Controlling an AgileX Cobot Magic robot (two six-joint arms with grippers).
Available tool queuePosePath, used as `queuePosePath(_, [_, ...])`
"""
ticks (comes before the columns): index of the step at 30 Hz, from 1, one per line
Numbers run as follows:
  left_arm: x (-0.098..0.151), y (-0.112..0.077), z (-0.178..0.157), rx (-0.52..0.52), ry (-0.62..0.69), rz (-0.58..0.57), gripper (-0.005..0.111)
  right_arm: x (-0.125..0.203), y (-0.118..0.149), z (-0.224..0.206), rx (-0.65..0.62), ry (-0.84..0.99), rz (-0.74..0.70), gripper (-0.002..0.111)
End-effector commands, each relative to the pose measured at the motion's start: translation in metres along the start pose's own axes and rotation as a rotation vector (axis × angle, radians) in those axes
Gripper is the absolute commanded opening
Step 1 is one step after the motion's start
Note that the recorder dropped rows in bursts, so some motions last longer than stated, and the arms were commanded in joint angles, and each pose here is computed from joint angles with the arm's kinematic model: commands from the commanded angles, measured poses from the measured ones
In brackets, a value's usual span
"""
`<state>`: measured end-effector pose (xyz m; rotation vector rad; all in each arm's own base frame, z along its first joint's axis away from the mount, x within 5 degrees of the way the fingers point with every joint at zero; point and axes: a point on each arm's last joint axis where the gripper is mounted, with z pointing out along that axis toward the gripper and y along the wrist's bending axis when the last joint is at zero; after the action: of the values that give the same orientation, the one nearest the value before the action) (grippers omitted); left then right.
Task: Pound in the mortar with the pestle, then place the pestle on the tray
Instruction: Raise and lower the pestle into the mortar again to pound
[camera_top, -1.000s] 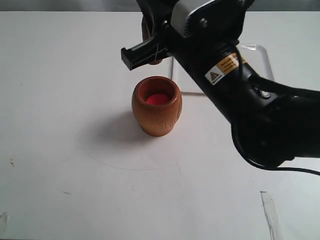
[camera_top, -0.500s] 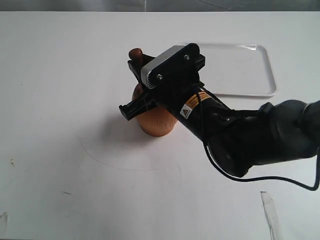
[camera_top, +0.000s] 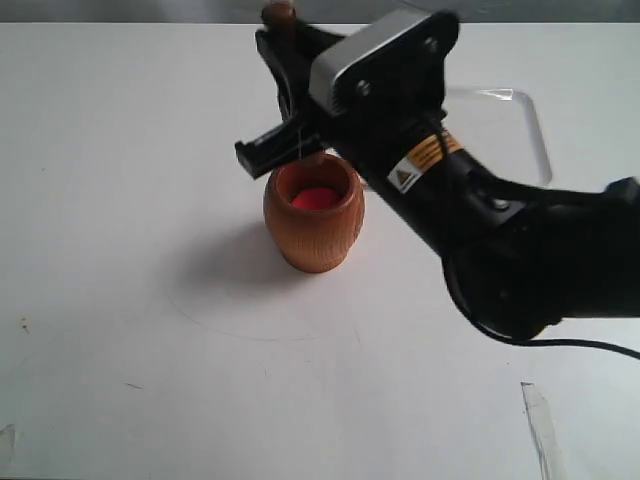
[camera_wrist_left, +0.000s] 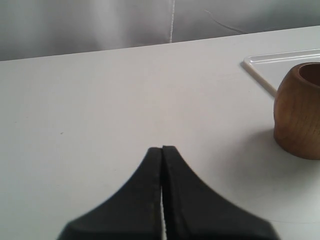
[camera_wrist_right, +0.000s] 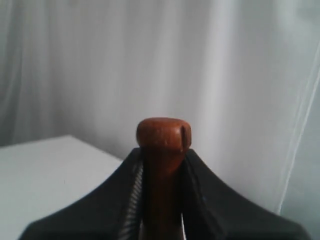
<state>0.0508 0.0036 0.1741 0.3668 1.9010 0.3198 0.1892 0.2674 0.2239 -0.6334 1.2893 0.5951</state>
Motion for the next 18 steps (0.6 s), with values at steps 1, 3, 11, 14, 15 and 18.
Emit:
queuePosePath(1, [0.000, -0.001, 0.000, 0.008, -0.007, -0.012, 0.000, -0.046, -0.008, -0.009, 0.005, -0.154, -0.007, 0.000])
queuePosePath(3, [0.000, -0.001, 0.000, 0.008, -0.007, -0.012, 0.000, -0.054, -0.010, -0.012, 0.004, -0.160, -0.008, 0.000])
queuePosePath(11, [0.000, -0.001, 0.000, 0.008, -0.007, -0.012, 0.000, -0.007, 0.000, -0.005, -0.060, 0.106, -0.064, 0.000])
queuePosePath(14, [0.000, -0.001, 0.000, 0.008, -0.007, -0.012, 0.000, 0.026, 0.005, -0.001, -0.073, 0.204, -0.057, 0.000])
queuePosePath(15, [0.000, -0.001, 0.000, 0.008, -0.007, -0.012, 0.000, 0.038, 0.006, -0.001, -0.077, 0.239, -0.056, 0.000])
queuePosePath(18, [0.000, -0.001, 0.000, 0.008, -0.007, -0.012, 0.000, 0.067, 0.010, -0.001, -0.086, 0.325, -0.056, 0.000])
